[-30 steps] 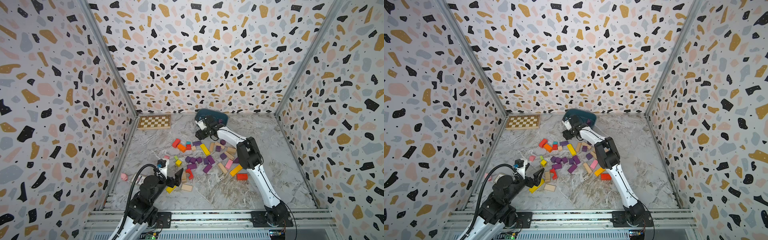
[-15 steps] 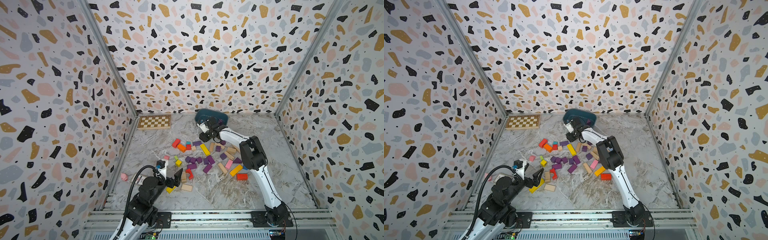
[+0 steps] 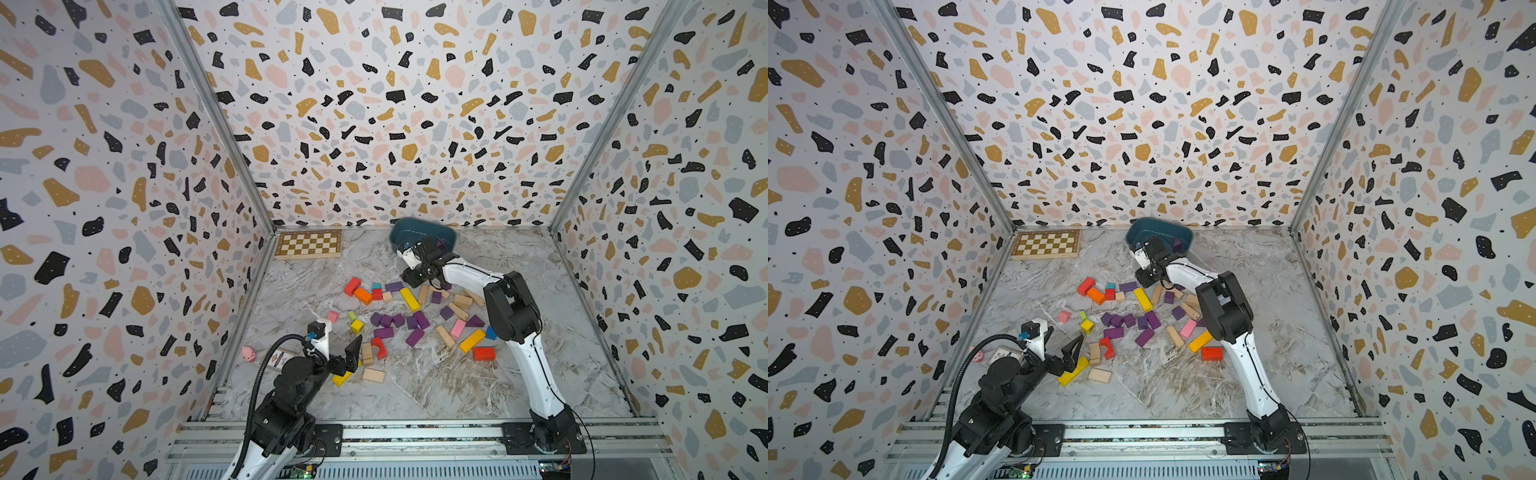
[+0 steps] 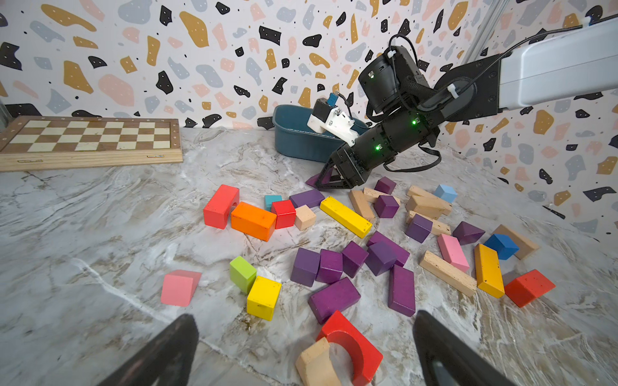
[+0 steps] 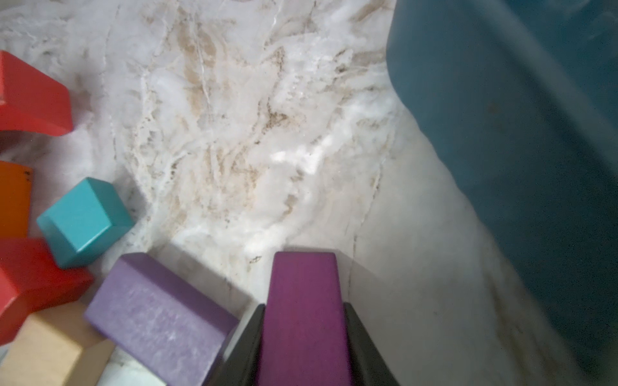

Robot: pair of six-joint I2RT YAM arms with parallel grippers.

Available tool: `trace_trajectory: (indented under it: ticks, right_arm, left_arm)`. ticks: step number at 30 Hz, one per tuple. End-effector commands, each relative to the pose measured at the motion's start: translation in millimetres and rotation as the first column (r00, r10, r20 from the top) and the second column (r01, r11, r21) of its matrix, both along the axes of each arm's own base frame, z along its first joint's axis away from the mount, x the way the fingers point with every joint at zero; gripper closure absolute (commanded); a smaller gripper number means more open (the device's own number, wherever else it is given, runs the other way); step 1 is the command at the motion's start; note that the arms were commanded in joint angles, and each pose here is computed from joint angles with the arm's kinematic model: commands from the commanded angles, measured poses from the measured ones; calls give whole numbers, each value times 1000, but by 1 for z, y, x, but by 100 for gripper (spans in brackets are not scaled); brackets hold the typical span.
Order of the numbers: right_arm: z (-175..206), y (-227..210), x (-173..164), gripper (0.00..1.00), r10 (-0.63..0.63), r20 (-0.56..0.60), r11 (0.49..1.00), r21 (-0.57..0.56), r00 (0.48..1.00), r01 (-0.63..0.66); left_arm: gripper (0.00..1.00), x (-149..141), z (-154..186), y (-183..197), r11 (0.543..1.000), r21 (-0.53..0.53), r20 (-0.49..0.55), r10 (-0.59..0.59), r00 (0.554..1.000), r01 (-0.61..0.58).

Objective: Pick purple bricks into the storage bin
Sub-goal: Pick up the building block from the center of the board.

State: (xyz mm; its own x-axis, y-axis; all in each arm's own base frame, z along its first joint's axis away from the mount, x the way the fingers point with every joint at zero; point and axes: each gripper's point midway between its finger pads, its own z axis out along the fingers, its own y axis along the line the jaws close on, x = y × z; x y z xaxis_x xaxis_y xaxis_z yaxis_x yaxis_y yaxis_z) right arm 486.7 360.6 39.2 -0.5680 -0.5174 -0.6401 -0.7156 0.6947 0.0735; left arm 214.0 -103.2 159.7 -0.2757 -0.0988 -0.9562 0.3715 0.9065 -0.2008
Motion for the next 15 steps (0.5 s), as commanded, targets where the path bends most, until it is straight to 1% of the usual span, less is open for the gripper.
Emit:
trace_trajectory:
  ticks: [1,7,10,13,15]
  right_arm:
    - [48,4,5,79,-5,78,998,60,997,0]
    - [67,6,2,81,8,96,996,91,995,-17]
    - [83,7,3,83,15,121,994,101,993,-27]
    - [99,9,15,84,8,143,993,118,990,-25]
    - [110,10,28,84,-12,131,988,157,991,-9]
  left_arm:
    - [1,1,0,-1,1000,-3,10,0,1000,0]
    - [1,0,4,0,1000,-8,22,1,1000,-1]
    - [1,0,3,0,1000,-7,20,5,1000,-4]
    - [1,1,2,0,1000,-7,18,5,1000,-5]
    - [1,1,3,2,1000,-11,19,13,1000,-12]
